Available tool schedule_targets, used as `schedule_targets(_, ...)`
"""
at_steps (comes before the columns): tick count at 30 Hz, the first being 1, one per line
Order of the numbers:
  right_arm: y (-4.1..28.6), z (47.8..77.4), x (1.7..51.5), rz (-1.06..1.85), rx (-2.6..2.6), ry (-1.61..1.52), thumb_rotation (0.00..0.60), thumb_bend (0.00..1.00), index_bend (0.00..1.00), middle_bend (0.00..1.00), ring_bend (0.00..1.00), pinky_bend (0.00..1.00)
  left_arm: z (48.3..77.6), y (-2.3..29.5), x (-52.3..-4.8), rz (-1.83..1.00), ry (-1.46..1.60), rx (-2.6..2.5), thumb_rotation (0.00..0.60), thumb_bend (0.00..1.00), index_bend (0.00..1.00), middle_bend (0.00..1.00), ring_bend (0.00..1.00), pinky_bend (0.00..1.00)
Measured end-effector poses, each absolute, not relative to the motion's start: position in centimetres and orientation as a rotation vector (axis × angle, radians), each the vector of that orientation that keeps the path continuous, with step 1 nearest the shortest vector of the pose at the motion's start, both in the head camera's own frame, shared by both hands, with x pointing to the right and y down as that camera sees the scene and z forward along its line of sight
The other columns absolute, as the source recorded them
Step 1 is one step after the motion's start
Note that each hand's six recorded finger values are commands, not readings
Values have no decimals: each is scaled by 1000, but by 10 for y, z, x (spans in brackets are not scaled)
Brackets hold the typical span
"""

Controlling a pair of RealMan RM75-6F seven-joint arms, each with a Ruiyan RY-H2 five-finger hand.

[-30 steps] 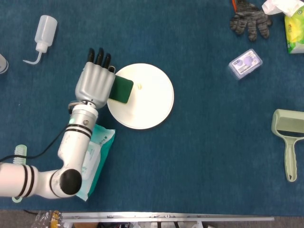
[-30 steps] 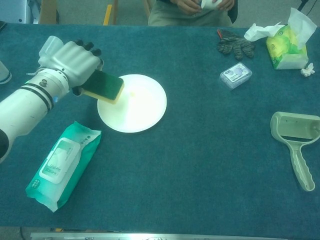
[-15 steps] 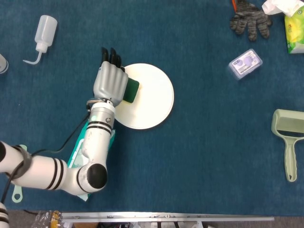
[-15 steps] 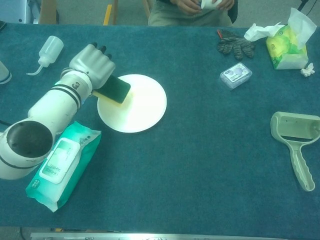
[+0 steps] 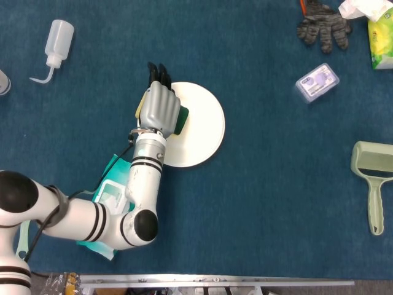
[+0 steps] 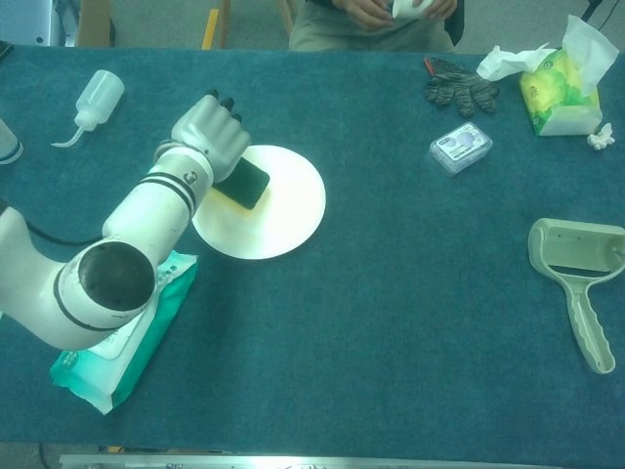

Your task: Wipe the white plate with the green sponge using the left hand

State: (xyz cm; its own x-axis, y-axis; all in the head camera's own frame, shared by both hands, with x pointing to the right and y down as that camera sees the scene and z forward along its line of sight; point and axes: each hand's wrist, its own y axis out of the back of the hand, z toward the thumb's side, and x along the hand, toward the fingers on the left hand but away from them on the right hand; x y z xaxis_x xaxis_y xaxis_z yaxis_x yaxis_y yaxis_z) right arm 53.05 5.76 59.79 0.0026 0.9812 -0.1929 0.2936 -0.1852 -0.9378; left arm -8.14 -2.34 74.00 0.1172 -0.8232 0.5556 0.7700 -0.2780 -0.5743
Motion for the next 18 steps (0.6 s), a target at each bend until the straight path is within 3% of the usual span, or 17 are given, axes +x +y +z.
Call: schedule_targets(18,59,595,534,1218,-1548,-1361,600,388,389,394,244,450,748,-37,-97,-1585,73,-950,600,321,426,118,0,51)
